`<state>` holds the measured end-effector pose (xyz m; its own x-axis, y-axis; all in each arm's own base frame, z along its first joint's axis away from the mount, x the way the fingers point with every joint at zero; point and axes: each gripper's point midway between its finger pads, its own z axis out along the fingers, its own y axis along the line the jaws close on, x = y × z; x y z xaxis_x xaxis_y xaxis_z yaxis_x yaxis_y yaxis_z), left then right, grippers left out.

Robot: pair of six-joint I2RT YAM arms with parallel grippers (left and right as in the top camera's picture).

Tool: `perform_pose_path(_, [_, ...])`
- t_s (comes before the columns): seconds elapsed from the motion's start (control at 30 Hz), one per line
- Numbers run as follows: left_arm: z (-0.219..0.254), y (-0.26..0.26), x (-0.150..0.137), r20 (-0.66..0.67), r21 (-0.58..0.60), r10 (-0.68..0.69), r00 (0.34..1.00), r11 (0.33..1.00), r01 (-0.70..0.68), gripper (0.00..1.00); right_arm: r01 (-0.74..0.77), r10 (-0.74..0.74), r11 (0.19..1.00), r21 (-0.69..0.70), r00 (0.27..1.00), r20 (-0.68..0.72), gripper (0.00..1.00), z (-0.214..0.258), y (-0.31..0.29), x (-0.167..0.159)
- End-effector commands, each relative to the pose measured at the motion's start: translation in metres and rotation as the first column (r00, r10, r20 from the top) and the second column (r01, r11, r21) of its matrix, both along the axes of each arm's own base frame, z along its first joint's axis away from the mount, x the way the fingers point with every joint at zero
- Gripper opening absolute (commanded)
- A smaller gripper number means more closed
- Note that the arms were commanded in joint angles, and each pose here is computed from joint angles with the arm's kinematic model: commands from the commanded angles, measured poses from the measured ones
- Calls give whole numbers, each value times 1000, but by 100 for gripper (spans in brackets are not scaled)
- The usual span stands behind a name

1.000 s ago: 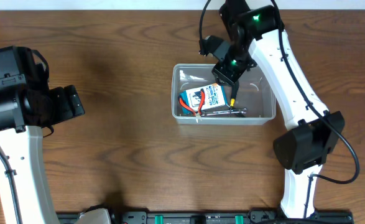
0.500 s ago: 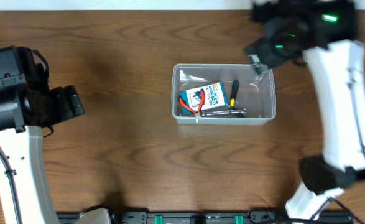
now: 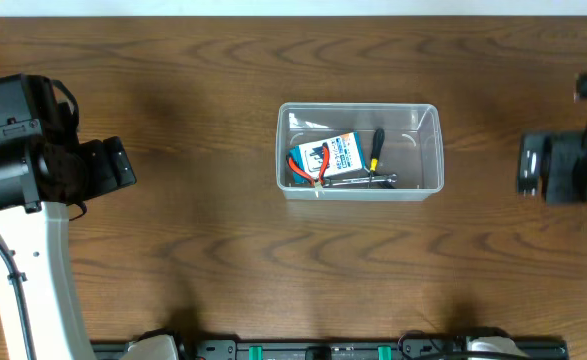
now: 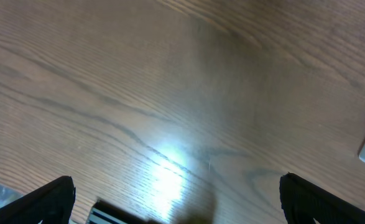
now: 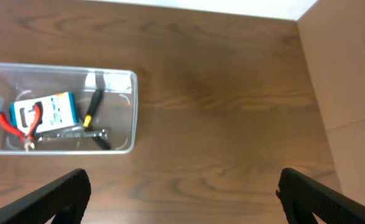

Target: Pack container

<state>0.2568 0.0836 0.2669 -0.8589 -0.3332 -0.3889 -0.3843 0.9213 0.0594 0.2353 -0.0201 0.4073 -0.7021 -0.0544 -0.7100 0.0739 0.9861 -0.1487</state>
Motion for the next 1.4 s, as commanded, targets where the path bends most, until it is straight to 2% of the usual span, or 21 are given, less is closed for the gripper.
perform_pose_path(0.0, [4, 2, -1, 8, 6, 1, 1000, 1000, -1, 98, 44, -45, 998, 50, 998, 32, 99, -22, -2, -23])
perform_pose_path(0.1, [4, 2, -1, 8, 6, 1, 1000, 1000, -1, 98, -79, 52, 987, 142, 981, 185, 99, -26, 21, -35])
perform_pose_path(0.2, [4, 2, 0, 8, 6, 1, 1000, 1000, -1, 98, -250, 157, 950, 185, 900, 407, 99, -9, 47, -45])
perform_pose_path(0.3, [4, 2, -1, 8, 6, 1, 1000, 1000, -1, 98, -269, 152, 950, 158, 843, 516, 99, -4, 46, -57])
perform_pose_path(0.43, [4, 2, -1, 8, 6, 1, 1000, 1000, -1, 98, -280, 158, 945, 167, 842, 516, 99, -15, 47, -74])
perform_pose_path(0.5, [4, 2, 0, 8, 6, 1, 1000, 1000, -1, 98, -329, 177, 918, 220, 839, 514, 99, -17, 58, -81])
perform_pose_path(0.73, [4, 2, -1, 8, 6, 1, 1000, 1000, -1, 98, -325, 176, 921, 216, 840, 514, 99, -17, 58, -80])
perform_pose_path(1.13, [4, 2, -1, 8, 6, 1, 1000, 1000, -1, 98, -233, 111, 952, 200, 870, 481, 99, -26, 41, -80])
perform_pose_path(1.37, [4, 2, -1, 8, 6, 1, 1000, 1000, -1, 98, -152, 39, 973, 175, 850, 525, 99, -38, 26, -76])
